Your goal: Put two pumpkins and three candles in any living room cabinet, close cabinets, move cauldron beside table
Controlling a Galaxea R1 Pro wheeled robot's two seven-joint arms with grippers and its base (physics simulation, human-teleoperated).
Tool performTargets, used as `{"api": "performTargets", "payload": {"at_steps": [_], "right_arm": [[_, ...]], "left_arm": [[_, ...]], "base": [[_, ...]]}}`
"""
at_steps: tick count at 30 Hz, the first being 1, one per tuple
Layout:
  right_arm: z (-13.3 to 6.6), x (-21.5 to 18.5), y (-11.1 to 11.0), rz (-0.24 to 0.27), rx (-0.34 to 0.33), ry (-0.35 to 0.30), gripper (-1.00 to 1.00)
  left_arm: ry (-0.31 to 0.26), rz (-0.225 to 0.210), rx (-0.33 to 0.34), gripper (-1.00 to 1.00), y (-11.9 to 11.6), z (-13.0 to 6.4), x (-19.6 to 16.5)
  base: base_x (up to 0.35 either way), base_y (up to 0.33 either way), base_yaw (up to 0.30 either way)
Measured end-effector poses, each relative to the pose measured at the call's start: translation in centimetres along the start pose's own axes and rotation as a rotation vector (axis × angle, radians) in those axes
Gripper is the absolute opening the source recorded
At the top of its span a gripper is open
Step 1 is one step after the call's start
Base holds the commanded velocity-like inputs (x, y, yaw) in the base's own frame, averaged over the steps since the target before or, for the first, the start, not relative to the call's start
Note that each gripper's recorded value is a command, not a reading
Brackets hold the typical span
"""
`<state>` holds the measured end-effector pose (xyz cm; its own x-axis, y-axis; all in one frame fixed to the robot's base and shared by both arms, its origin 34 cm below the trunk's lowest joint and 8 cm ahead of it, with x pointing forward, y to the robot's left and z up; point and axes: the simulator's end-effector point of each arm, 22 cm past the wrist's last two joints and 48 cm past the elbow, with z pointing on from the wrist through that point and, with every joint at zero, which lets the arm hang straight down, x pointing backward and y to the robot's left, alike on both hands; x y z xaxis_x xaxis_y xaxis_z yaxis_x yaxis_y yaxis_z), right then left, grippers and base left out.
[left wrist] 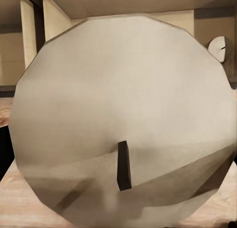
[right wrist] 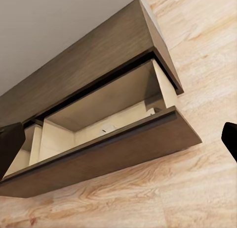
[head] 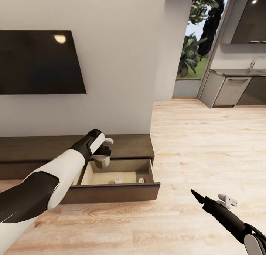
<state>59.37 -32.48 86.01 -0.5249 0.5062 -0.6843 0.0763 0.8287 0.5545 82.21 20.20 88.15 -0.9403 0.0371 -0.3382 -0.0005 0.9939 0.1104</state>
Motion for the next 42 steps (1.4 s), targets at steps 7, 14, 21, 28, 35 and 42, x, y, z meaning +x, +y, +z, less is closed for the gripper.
{"api": "performTargets", "payload": {"at_steps": [7, 14, 21, 28, 35, 42], "right_arm": [[0.6, 0.7, -0.5, 0.001, 0.001, 0.003, 1.00], [1.3, 1.7, -0.6, 0.000, -0.005, 0.012, 1.00], [2.3, 3.1, -0.2, -0.010, -0.022, 0.032, 1.00], [2.9, 3.9, -0.5, -0.009, -0.028, 0.034, 1.00], [3.5, 4.6, -1.1, -0.011, -0.027, 0.035, 1.00], [4.0, 5.3, -1.6, -0.011, -0.027, 0.035, 1.00]], "left_arm": [[-0.017, -0.007, -0.007, -1.00, 0.1, 0.9, -0.2], [-0.019, -0.009, -0.011, -1.00, 0.2, 1.8, 0.0], [-0.017, -0.013, -0.011, -1.00, 0.2, 2.8, 0.4], [-0.017, -0.014, -0.011, -1.00, 0.2, 3.8, 0.7], [-0.017, -0.015, -0.013, -1.00, 0.2, 4.9, 1.0], [-0.024, -0.026, -0.030, -1.00, 1.4, 6.1, 1.2]], "base": [[0.000, 0.000, 0.000], [0.000, 0.000, 0.000], [0.000, 0.000, 0.000], [0.000, 0.000, 0.000], [0.000, 0.000, 0.000], [0.000, 0.000, 0.000]]}}
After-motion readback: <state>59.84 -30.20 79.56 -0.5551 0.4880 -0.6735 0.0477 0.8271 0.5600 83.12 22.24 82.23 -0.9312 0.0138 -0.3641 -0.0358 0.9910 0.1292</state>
